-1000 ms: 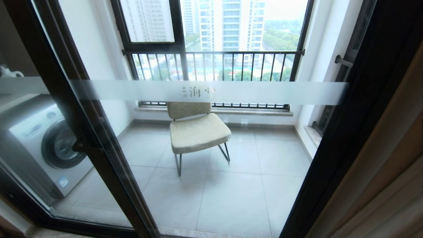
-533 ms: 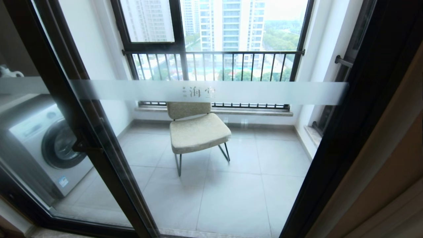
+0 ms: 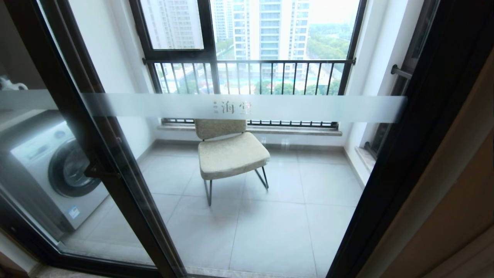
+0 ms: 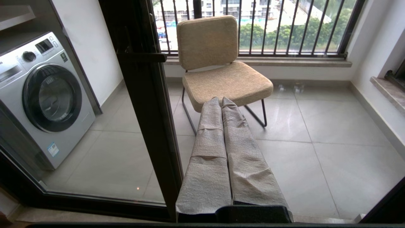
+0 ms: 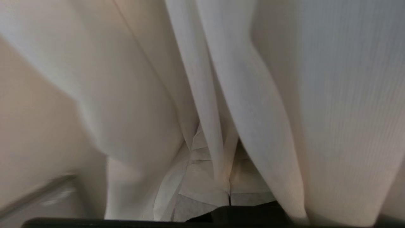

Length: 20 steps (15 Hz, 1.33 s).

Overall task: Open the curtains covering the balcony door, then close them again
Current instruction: Pull the inner curtains open on both sides

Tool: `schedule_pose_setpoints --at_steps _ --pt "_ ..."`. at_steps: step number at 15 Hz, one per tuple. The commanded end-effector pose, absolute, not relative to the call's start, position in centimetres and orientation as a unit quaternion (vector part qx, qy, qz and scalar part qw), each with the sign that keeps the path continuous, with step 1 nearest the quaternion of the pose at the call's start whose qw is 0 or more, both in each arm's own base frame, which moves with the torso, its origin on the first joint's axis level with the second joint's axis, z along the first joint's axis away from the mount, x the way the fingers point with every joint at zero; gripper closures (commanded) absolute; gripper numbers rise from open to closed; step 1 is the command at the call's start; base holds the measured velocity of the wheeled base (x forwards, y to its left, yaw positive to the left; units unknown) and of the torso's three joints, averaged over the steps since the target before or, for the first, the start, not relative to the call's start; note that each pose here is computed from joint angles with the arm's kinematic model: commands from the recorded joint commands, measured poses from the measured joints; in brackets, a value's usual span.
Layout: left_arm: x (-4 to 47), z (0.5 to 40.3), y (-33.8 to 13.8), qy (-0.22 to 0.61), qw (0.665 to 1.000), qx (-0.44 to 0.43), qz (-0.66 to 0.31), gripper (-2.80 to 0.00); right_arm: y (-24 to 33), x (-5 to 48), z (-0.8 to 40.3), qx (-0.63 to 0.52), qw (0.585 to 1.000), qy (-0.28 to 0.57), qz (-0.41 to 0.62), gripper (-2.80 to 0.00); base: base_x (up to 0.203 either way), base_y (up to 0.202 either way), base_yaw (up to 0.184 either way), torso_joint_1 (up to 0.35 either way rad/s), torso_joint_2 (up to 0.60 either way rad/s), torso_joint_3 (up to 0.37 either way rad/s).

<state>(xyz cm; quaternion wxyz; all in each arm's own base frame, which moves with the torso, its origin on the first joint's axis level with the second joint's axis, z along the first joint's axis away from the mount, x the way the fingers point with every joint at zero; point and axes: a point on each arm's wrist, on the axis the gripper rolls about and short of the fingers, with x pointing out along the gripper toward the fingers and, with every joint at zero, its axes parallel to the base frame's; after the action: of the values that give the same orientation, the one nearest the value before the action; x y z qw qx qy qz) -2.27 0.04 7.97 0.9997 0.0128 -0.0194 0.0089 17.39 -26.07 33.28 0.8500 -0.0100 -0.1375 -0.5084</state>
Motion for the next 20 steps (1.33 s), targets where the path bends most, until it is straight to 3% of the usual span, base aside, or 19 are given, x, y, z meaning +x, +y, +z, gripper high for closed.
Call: schedule_pose_setpoints --at_steps 1,9,20 --pt "-2.3 8.0 0.0 -0.020 1.000 0.013 0.009 0.00 -26.8 17.3 32.6 -0.006 0.847 -0.128 -0.516 0.00 0.000 0.000 0.000 0.000 0.00 0.000" --pt "-2.3 8.0 0.0 -0.020 1.000 0.013 0.009 0.00 -25.7 17.0 33.6 -0.015 0.854 -0.140 -0.500 0.00 0.000 0.000 0.000 0.000 0.00 0.000" --pt "-2.3 8.0 0.0 -0.020 1.000 0.013 0.009 0.00 -14.9 16.2 37.3 -0.052 0.952 -0.186 -0.238 0.00 0.000 0.000 0.000 0.000 0.00 0.000"
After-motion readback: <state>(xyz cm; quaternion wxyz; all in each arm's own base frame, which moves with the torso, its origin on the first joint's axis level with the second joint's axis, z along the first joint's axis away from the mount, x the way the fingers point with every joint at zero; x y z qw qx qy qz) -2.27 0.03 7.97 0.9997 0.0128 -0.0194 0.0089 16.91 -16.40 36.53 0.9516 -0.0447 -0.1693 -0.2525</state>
